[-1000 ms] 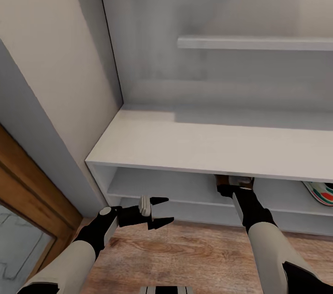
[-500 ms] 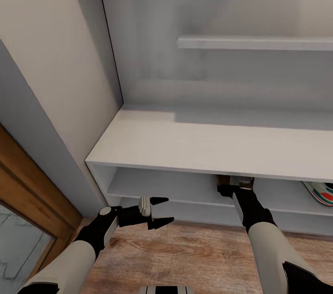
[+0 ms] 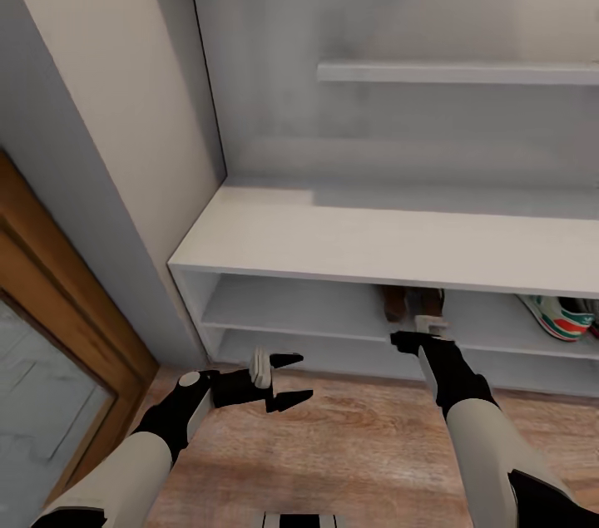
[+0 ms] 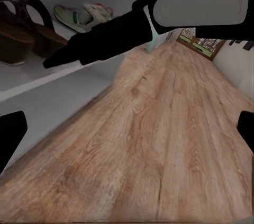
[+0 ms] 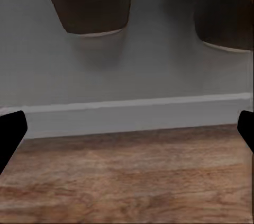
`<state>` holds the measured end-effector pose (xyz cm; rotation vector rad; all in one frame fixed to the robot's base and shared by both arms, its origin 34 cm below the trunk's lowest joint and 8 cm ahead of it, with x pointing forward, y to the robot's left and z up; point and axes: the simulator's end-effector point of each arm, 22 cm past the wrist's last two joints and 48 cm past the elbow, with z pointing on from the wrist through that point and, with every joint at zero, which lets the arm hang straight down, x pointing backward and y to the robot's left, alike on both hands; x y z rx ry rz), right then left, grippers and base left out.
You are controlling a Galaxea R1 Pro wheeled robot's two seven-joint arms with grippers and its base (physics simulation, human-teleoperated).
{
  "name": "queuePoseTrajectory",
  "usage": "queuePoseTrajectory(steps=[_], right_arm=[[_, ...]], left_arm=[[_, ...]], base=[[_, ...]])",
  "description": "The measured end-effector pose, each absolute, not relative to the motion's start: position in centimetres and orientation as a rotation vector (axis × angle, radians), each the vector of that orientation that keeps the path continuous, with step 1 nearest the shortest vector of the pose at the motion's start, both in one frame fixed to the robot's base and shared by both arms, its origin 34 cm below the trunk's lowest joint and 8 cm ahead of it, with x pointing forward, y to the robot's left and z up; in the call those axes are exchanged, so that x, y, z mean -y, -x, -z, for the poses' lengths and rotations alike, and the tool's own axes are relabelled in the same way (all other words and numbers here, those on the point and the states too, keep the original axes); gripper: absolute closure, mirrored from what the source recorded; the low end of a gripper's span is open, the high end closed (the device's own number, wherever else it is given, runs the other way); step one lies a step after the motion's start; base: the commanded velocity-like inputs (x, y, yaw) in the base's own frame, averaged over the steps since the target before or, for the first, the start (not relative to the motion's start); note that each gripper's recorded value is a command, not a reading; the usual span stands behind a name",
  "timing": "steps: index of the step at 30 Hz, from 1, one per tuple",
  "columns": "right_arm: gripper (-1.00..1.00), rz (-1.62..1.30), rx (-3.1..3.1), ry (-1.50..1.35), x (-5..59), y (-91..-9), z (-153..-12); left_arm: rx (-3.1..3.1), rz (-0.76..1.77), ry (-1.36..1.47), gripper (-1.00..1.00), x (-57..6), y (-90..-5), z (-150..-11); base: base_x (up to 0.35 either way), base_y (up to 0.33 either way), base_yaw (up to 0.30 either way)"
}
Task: Pick up the two gym shoes and the two sandals from the corridor floor and place them onto the hallstand (shoe rack) in the corridor, making sure they are on the rack and not on the floor. Arrange them so the two gym shoes are next to each other and the two sandals are next to each other.
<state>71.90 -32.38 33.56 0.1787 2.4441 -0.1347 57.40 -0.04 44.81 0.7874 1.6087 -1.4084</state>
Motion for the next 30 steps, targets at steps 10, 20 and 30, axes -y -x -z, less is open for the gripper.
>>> queuePoseTrajectory(steps=[10,20,30], right_arm=[[-1.00,0.135,-2.444,-0.179,32.40,-71.90,-33.56],[-1.00,0.135,-2.444,-0.179,32.40,-71.90,-33.56],[-1.00,0.135,-2.444,-0.178,32.38,-71.91,-33.61]], left_arm=[[-1.609,1.408,-0.787,-1.00,0.04,-57.40,-44.81],[-1.609,1.408,-0.787,-1.00,0.04,-57.40,-44.81],[-1.608,1.408,-0.788,-1.00,0.03,-57.40,-44.85]], base=[[-0.341,0.000,0.000],[-0.342,0.000,0.000],[-0.189,-0.040,0.000]])
